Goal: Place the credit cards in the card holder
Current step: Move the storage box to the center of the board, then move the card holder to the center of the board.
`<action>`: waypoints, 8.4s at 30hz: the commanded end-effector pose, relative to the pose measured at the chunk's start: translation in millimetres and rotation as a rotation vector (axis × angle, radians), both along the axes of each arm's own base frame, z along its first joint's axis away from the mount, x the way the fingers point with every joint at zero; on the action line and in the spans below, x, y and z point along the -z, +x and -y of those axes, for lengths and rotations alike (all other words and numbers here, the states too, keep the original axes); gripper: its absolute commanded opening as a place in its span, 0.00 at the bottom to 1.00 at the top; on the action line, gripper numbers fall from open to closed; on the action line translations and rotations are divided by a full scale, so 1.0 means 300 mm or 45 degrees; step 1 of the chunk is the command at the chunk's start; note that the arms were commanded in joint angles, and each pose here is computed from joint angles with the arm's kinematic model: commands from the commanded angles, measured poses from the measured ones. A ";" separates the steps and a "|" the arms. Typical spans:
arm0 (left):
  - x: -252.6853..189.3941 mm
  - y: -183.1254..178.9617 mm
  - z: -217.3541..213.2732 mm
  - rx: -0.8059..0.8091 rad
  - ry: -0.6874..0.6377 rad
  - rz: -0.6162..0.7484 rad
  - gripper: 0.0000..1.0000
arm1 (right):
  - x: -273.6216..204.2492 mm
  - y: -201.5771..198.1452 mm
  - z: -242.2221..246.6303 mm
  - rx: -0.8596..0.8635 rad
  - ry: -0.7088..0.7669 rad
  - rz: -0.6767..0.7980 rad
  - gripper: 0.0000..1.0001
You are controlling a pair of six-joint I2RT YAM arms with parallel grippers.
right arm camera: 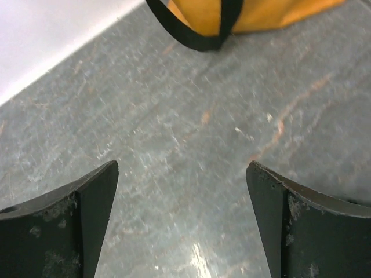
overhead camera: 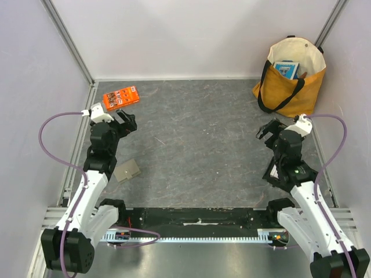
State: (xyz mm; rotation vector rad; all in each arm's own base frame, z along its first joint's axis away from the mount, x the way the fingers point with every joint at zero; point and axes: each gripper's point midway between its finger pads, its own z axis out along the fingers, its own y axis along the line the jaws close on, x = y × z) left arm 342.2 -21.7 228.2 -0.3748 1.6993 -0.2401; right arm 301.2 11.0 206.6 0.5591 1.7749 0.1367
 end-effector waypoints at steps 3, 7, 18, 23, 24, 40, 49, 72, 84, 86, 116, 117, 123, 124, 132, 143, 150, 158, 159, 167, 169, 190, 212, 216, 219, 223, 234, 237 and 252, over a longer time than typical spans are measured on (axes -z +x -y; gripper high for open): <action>-0.011 -0.097 0.014 -0.102 -0.329 -0.137 0.99 | 0.054 -0.187 0.126 0.333 0.068 -0.229 0.98; -0.038 -0.089 0.092 0.116 -0.270 -0.080 0.99 | -0.008 -0.267 0.248 0.564 -0.081 -0.301 0.98; 0.022 -0.070 0.342 0.666 -0.345 -0.233 0.99 | -0.041 -0.410 0.453 0.978 -0.232 -0.456 0.98; 0.028 -0.074 0.376 0.715 -0.355 -0.258 0.99 | 0.137 -0.403 0.473 0.965 -0.097 -0.715 0.98; 0.026 -0.076 0.380 0.724 -0.357 -0.261 0.99 | 0.176 -0.403 0.492 0.962 -0.028 -0.754 0.98; 0.030 -0.067 0.397 0.748 -0.374 -0.277 0.99 | 0.283 -0.290 0.473 0.831 0.262 -0.697 0.98; 0.044 -0.071 0.397 0.753 -0.373 -0.297 0.99 | 0.379 -0.244 0.514 0.883 0.266 -0.768 0.94; 0.063 -0.068 0.385 0.716 -0.371 -0.321 0.99 | 0.541 -0.078 0.399 0.466 0.338 -0.775 0.79; 0.091 -0.074 0.363 0.670 -0.347 -0.342 0.99 | 0.532 0.078 0.181 0.247 0.236 -0.783 0.79; 0.087 -0.076 0.364 0.670 -0.347 -0.338 0.99 | 0.534 0.097 0.148 0.226 0.223 -0.789 0.78; 0.180 -0.107 0.253 0.398 -0.313 -0.416 0.99 | 0.473 0.528 -0.583 -0.199 0.230 -0.701 0.78; 0.193 -0.111 0.238 0.364 -0.308 -0.425 0.99 | 0.451 0.536 -0.594 -0.212 0.210 -0.691 0.78; 0.225 -0.117 0.153 0.167 -0.278 -0.424 0.99 | 0.243 0.526 -0.518 -0.270 -0.003 -0.557 0.82; 0.230 -0.116 0.137 0.132 -0.271 -0.425 0.99 | 0.206 0.514 -0.492 -0.264 -0.047 -0.535 0.83; 0.295 -0.131 -0.023 -0.222 -0.178 -0.510 0.99 | 0.151 0.402 -0.131 -0.128 -0.194 -0.536 0.85; 0.462 -0.215 -0.117 -0.475 -0.264 -0.706 0.99 | 0.358 0.409 -0.125 -0.345 -0.049 -0.689 0.83; 0.488 -0.254 -0.161 -0.518 -0.367 -0.685 0.99 | 0.425 0.380 -0.157 -0.380 0.024 -0.726 0.81; 0.549 -0.282 -0.144 -0.477 -0.375 -0.743 0.99 | 0.421 0.292 -0.230 -0.450 0.196 -0.686 0.76; 0.554 -0.283 -0.138 -0.465 -0.377 -0.750 0.99 | 0.417 0.282 -0.240 -0.470 0.212 -0.674 0.75; 0.575 -0.285 -0.102 -0.367 -0.376 -0.772 0.99 | 0.348 0.210 -0.342 -0.580 0.264 -0.604 0.74; 0.587 -0.287 -0.092 -0.350 -0.388 -0.781 0.99 | 0.335 0.198 -0.366 -0.584 0.279 -0.595 0.74; 0.673 -0.285 0.136 0.113 -0.588 -0.894 0.88 | 0.187 0.093 -0.458 -0.555 0.154 -0.470 0.82; 0.370 -0.364 0.400 0.187 -0.280 -0.787 0.95 | 0.253 -0.462 -0.920 -1.105 0.448 -0.786 0.64; 0.527 -0.442 0.366 0.168 -0.230 -0.924 0.95 | 0.403 -0.540 -1.032 -1.126 0.276 -0.851 0.64; 0.605 -0.481 0.385 0.210 -0.307 -0.955 0.92 | 0.509 -0.544 -1.074 -1.082 0.307 -0.917 0.63; 0.663 -0.533 0.404 0.276 -0.363 -1.005 0.92 | 0.542 -0.576 -1.202 -1.200 0.488 -0.948 0.63; 0.688 -0.585 0.517 0.486 -0.562 -1.042 0.77 | 0.636 -0.451 -1.209 -1.074 0.416 -0.958 0.65; 0.682 -0.594 0.536 0.522 -0.602 -1.039 0.70 | 0.638 -0.383 -1.162 -1.026 0.366 -0.941 0.64; 0.588 -0.504 0.507 0.444 -0.367 -0.907 0.68 | 0.439 -0.235 -0.999 -1.255 0.051 -0.726 0.61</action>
